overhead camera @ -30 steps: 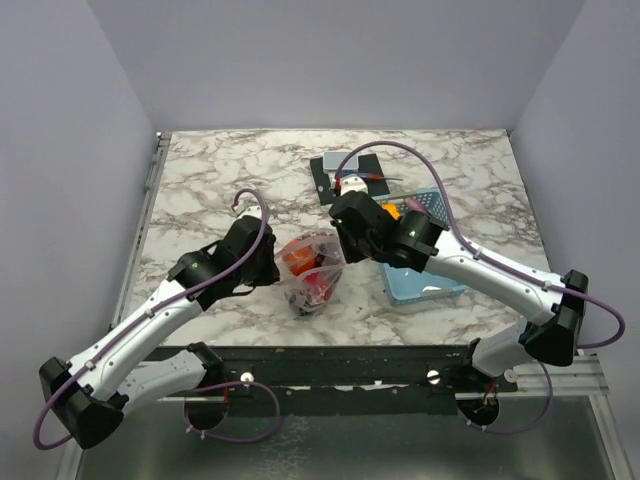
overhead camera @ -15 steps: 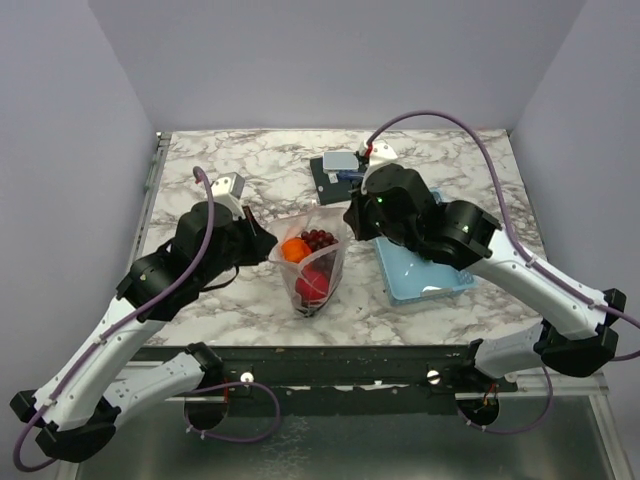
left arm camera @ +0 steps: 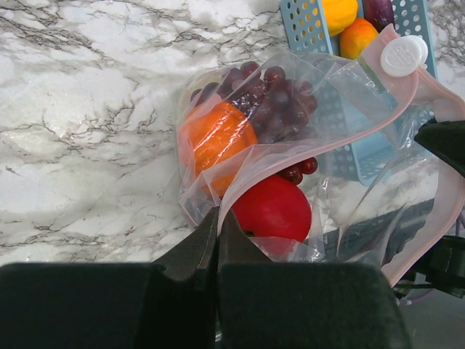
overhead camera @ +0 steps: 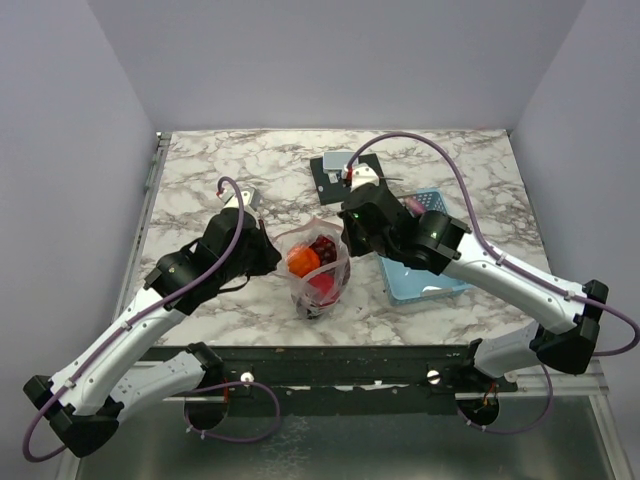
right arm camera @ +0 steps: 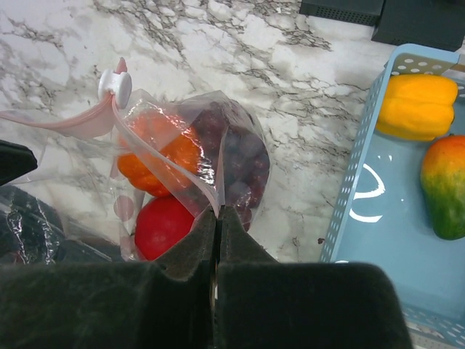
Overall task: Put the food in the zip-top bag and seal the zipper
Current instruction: Adjust the zipper food storage bag at the center of the board.
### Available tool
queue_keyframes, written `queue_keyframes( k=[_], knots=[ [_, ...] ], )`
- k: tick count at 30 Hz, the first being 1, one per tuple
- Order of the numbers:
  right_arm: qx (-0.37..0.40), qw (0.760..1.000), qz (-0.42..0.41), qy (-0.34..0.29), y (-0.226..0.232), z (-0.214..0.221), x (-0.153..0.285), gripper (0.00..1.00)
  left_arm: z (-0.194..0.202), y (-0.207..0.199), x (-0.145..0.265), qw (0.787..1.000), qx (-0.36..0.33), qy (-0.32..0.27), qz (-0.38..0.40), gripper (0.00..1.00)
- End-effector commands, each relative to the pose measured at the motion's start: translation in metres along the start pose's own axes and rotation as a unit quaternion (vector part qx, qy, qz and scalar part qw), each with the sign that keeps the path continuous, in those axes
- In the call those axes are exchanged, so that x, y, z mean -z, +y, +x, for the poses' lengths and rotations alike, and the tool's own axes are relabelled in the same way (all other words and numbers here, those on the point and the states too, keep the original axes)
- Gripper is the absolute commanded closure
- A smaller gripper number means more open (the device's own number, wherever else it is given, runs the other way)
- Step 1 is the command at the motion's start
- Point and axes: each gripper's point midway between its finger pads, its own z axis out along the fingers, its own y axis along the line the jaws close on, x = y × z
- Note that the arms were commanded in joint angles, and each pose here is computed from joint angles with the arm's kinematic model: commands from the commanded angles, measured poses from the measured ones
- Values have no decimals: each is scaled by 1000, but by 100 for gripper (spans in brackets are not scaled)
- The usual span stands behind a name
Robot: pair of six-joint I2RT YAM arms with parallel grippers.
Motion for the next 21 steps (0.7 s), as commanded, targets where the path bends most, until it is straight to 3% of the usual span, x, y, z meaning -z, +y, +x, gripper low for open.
queue_keyframes(
  k=[1, 15, 21],
  knots=[
    [-14, 1000, -10, -21, 3, -11, 8, 96, -7, -9, 4, 1000, 0, -6, 17, 100],
    [-37, 993, 24, -108, -24, -56, 55, 56, -10, -15, 5, 1000, -4, -5, 26, 100],
    [-31, 987, 72, -140, -49, -72, 76, 49, -13, -18, 4, 1000, -9, -4, 27, 100]
  ],
)
